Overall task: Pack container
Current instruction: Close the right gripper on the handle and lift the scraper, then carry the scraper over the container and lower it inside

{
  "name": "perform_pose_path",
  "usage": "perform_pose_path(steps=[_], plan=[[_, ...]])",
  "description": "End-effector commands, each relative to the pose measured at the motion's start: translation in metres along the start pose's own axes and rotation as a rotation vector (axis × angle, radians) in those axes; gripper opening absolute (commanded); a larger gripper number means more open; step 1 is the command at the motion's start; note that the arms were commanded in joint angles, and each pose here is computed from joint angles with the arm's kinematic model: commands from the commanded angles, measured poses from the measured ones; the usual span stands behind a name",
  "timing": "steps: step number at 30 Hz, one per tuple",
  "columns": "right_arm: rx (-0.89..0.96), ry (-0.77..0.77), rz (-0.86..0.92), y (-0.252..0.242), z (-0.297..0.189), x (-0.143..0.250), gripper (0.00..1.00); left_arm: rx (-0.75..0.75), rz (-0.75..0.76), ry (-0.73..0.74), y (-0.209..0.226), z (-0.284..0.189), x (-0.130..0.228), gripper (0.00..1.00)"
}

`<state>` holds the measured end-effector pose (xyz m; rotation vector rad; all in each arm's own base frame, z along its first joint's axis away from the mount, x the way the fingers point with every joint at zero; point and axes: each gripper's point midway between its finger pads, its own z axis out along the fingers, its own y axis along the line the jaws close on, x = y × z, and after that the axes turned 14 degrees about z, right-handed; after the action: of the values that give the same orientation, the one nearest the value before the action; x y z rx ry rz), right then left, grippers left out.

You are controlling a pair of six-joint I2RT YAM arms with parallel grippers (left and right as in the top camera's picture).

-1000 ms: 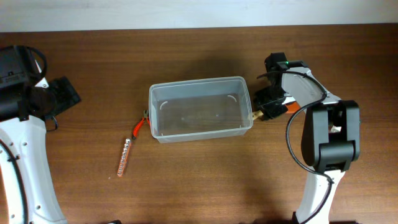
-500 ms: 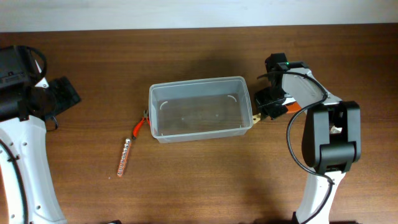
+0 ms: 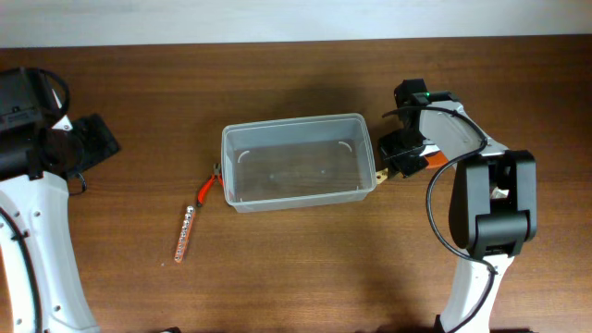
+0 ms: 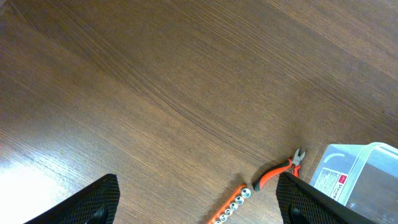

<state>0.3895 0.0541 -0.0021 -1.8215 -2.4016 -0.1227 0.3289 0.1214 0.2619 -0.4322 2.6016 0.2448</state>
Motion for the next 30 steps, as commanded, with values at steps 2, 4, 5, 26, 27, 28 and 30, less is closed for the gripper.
perform_pose_path(steps=[2,4,5,26,27,28,30], plan=[[0.1,-0.018,-0.083,-0.018,0.031,-0.008,0.04,0.005,-0.011,0.009,0.0,0.002,0.003,0.83],[0.102,-0.048,-0.113,-0.016,0.022,-0.012,0.04,0.005,-0.01,0.009,0.0,0.002,0.003,0.83],[0.105,-0.069,-0.122,-0.015,0.015,-0.015,0.04,0.005,-0.01,0.009,0.0,0.002,0.003,0.83],[-0.311,-0.499,-1.346,0.056,-0.267,0.059,0.04,0.005,-0.01,0.009,0.0,0.002,0.003,0.83],[-0.309,-0.51,-1.44,0.049,-0.274,0.072,0.04,0.005,-0.01,0.009,0.0,0.002,0.003,0.83],[-0.295,-0.52,-1.539,0.041,-0.28,0.085,0.04,0.005,-0.01,0.009,0.0,0.002,0.003,0.83],[-0.258,-0.519,-1.704,0.027,-0.281,0.105,0.04,0.005,-0.01,0.009,0.0,0.002,0.003,0.83]])
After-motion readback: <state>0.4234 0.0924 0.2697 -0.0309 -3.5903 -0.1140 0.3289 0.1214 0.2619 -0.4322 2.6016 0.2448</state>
